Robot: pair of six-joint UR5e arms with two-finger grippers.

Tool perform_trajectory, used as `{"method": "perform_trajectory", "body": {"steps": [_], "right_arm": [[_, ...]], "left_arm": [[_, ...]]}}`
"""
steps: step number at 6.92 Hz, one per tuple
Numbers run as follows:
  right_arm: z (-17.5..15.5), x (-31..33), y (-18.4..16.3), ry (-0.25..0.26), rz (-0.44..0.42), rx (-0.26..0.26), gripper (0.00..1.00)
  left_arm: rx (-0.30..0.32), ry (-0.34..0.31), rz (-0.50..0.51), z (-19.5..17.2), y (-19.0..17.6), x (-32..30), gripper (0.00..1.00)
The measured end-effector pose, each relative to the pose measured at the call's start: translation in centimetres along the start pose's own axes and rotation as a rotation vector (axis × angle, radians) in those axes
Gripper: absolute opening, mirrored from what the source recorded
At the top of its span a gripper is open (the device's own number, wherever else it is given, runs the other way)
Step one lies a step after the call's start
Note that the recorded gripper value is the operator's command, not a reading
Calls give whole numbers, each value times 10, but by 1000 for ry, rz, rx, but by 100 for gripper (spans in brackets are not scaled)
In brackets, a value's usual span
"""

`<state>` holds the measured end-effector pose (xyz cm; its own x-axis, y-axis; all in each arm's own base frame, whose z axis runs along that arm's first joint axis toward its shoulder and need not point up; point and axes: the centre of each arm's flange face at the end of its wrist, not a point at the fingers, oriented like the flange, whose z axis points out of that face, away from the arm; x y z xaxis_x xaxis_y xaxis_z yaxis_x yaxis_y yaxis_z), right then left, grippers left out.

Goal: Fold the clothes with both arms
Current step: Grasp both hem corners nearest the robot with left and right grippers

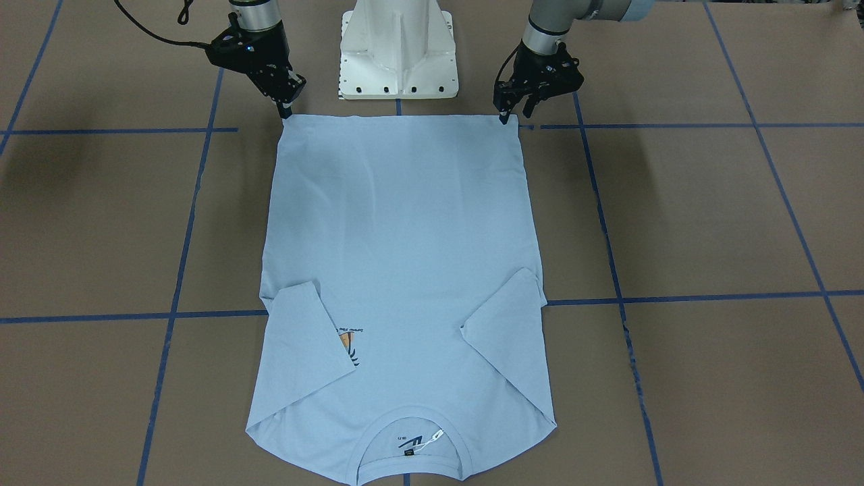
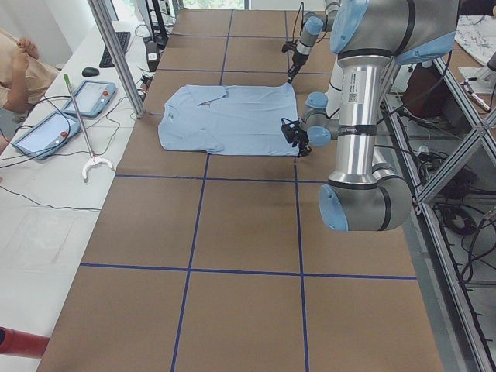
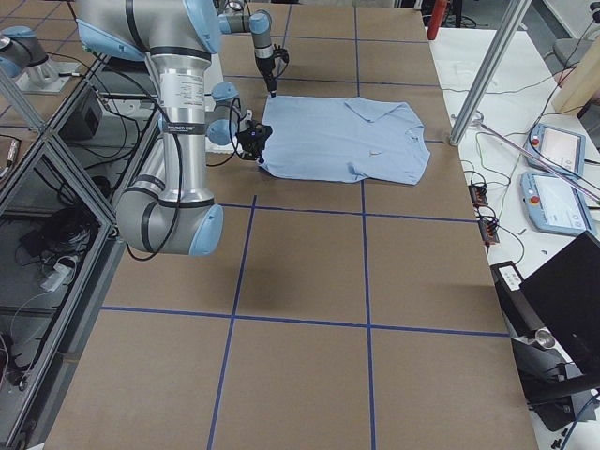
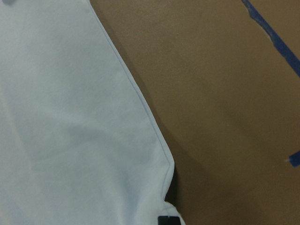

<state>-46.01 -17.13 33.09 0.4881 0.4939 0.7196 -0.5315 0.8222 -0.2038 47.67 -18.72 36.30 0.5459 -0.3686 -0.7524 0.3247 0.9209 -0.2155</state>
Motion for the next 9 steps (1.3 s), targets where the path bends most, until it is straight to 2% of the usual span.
{"method": "perform_trajectory", "body": {"steps": [2,3,4,8,9], "right_arm": [[0,0,0,0,-1,0,0],[0,0,1,1,-1,-1,0],[0,0,1,0,-1,-1,0],[-2,-1,0,-4,1,-2,0],[-7,-2,-2,-11,4,-5,0]], "left_arm": [[-1,-4,0,2,1,0,45],[-2,-7,-4,4,2,-1,9],[-2,-11,-10,6,3,-2,0],[-17,-1,-14,1,6,3,0],[-29,20,-13,-12,6,9,0]]}}
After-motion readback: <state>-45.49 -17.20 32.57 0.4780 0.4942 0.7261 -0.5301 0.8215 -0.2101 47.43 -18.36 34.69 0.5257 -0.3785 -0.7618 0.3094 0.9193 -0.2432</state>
